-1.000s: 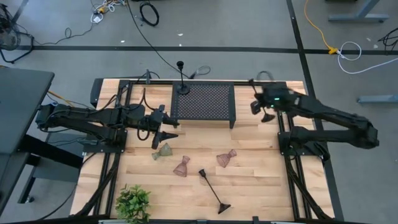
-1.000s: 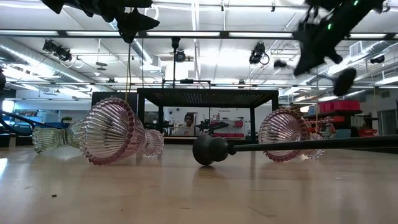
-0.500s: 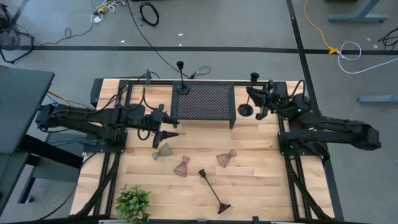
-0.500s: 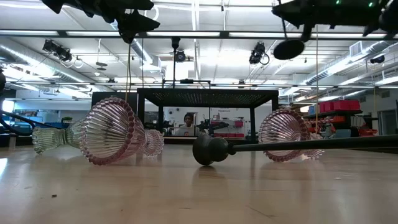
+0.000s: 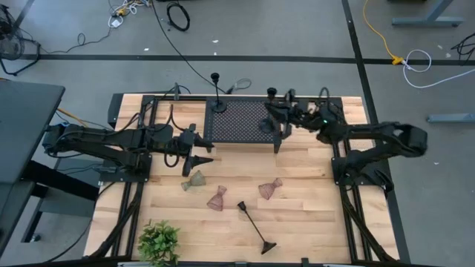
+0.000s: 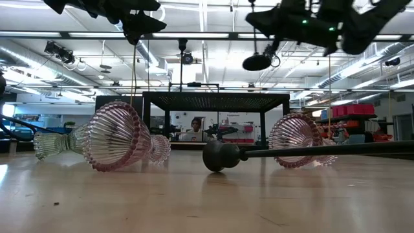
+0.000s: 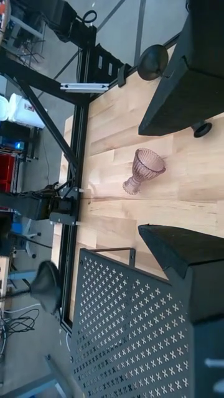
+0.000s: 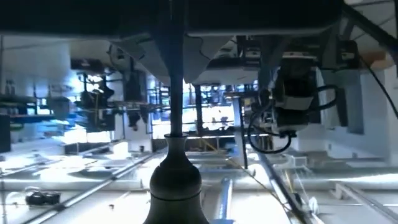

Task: Pick & Place candle stick holders
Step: Put the top black candle holder on the shelf aligned with the other black candle holder

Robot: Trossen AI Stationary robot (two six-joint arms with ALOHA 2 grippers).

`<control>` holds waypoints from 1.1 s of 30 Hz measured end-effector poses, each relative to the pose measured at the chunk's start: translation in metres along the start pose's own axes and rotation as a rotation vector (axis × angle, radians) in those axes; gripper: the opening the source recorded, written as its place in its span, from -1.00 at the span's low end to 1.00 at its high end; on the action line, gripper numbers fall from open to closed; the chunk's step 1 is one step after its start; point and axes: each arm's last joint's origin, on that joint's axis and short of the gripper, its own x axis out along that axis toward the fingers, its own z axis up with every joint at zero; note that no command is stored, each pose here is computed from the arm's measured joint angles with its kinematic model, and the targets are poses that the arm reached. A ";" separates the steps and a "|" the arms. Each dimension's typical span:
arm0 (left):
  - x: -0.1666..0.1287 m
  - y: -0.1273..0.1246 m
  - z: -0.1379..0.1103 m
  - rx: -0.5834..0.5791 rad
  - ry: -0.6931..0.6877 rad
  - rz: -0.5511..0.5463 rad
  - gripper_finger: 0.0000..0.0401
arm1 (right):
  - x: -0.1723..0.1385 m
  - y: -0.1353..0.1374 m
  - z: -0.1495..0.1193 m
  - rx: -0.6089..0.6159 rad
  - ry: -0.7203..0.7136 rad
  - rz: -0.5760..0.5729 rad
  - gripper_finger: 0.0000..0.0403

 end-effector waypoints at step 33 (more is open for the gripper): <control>0.000 0.000 -0.001 0.024 0.013 0.002 0.24 | 0.070 -0.101 -0.060 0.101 -0.008 0.130 -0.99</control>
